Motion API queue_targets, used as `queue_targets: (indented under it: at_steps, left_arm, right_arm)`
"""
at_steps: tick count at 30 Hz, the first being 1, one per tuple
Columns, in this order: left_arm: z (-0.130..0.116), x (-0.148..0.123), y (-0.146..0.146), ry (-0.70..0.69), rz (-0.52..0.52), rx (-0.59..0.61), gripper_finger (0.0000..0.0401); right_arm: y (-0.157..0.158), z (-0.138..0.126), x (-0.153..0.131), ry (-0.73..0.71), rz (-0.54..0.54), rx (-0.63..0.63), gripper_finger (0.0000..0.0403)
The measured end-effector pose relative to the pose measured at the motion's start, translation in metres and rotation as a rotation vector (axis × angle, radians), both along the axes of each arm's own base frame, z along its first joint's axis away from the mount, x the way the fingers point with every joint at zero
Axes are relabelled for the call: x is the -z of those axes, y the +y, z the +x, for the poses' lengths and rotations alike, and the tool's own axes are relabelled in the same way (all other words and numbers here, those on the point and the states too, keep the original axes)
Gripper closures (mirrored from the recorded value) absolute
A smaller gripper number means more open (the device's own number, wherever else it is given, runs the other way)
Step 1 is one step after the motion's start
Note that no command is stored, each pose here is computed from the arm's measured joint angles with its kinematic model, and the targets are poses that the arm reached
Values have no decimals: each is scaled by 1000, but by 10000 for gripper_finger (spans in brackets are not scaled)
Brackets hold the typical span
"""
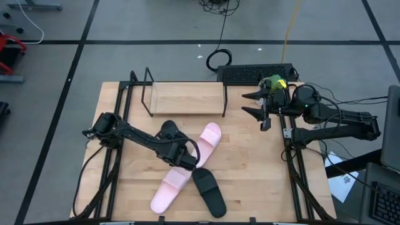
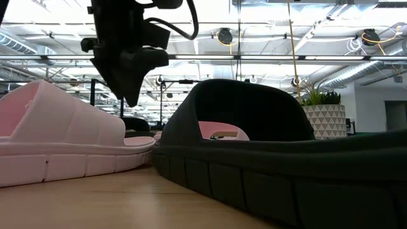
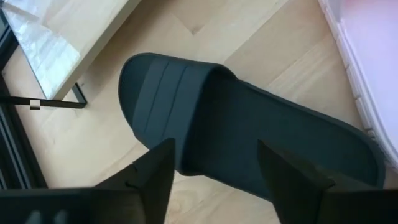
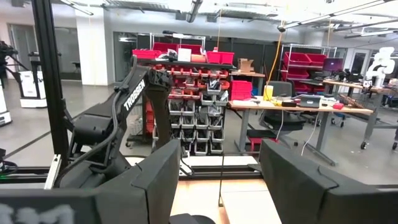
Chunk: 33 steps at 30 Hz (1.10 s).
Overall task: Pick and place slides into the shelf
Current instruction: Put the top black slipper on the shelf
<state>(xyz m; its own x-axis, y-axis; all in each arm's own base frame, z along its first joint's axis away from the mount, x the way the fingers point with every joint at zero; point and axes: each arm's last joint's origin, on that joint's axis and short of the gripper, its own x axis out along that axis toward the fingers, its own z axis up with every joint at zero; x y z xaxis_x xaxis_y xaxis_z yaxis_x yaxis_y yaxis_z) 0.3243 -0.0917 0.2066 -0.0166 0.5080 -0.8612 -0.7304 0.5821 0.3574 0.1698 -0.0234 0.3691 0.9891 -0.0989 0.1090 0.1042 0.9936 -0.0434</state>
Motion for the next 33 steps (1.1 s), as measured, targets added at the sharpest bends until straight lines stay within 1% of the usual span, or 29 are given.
queue_targets:
  at_steps: [5, 7, 10, 12, 16, 24, 26, 28, 30, 33]
  left_arm:
    - [1, 0, 0, -4, -2, 4, 113]
    - [1, 0, 0, 2, -3, 13, 94]
    - [0, 0, 0, 20, -11, 40, 74]
    - [0, 0, 0, 26, -12, 49, 67]
    - [1, 0, 0, 31, -6, 60, 71]
    - [1, 0, 1, 64, 22, 129, 108]
    - [-1, 4, 2, 81, 25, 147, 116]
    - [-3, 12, 4, 96, 18, 142, 122]
    - [-7, 18, 5, 112, -15, 119, 127]
    - [-11, 24, 5, 128, -43, 84, 126]
  right_arm:
    - [0, 0, -1, -7, -1, 1, 190]
    - [-1, 0, -1, -8, 2, 25, 190]
    - [-2, 0, -1, -8, 8, 76, 190]
    - [-3, -1, -1, -9, 10, 96, 190]
    - [-3, -1, -1, -9, 10, 99, 190]
    - [-3, 0, -1, -9, 10, 97, 190]
    - [-3, 0, -1, -9, 10, 97, 190]
    - [-3, 0, -1, -9, 10, 96, 190]
    - [-3, 0, -1, -9, 10, 96, 190]
    - [-3, -1, -1, -9, 10, 96, 190]
